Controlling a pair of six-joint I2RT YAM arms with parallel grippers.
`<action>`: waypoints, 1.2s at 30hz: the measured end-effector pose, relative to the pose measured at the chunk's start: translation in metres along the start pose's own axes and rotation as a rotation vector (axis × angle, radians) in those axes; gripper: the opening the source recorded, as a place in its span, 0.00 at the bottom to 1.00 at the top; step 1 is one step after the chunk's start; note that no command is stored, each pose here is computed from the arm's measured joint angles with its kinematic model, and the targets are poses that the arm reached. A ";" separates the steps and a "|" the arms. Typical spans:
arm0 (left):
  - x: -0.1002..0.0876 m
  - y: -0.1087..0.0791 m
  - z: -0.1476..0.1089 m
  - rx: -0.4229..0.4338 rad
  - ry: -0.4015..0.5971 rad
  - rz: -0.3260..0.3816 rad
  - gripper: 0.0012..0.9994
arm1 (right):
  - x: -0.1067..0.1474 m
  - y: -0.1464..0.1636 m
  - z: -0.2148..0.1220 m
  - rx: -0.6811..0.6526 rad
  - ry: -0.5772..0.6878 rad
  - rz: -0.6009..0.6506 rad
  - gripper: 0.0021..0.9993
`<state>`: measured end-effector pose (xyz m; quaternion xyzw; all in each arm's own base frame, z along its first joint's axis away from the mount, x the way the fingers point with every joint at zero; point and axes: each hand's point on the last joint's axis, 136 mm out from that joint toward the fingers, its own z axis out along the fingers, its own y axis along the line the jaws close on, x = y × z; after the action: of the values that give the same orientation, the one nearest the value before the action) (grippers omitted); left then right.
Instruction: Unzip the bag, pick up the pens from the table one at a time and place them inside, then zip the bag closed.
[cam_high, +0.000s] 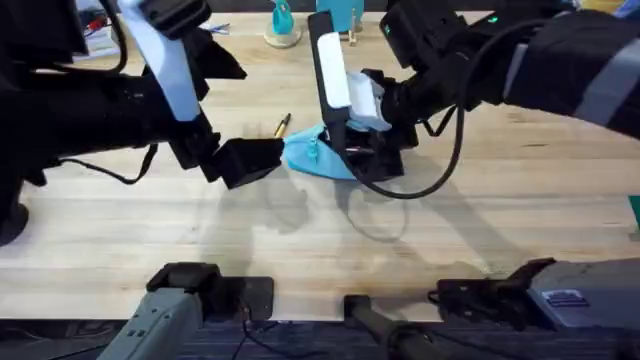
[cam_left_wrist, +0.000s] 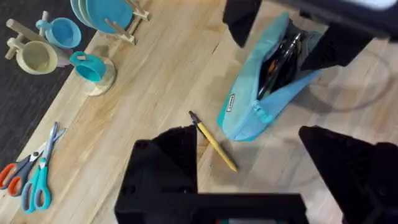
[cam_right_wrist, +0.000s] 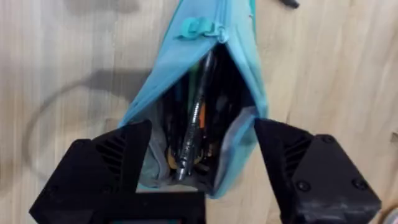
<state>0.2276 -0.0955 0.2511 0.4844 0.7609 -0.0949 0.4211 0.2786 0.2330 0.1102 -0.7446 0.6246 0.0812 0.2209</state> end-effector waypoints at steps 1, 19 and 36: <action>0.000 0.000 0.000 0.000 0.000 0.000 0.99 | -0.001 -0.002 -0.002 0.010 -0.005 0.008 1.00; 0.000 0.000 0.000 0.000 0.000 0.000 0.99 | -0.006 -0.036 -0.055 0.272 -0.047 0.550 1.00; 0.000 0.000 0.000 0.000 0.000 0.000 0.99 | 0.018 -0.053 -0.094 0.499 0.007 0.766 1.00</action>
<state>0.2276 -0.0955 0.2512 0.4842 0.7610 -0.0948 0.4211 0.3189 0.1832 0.1984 -0.3843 0.8561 0.0014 0.3455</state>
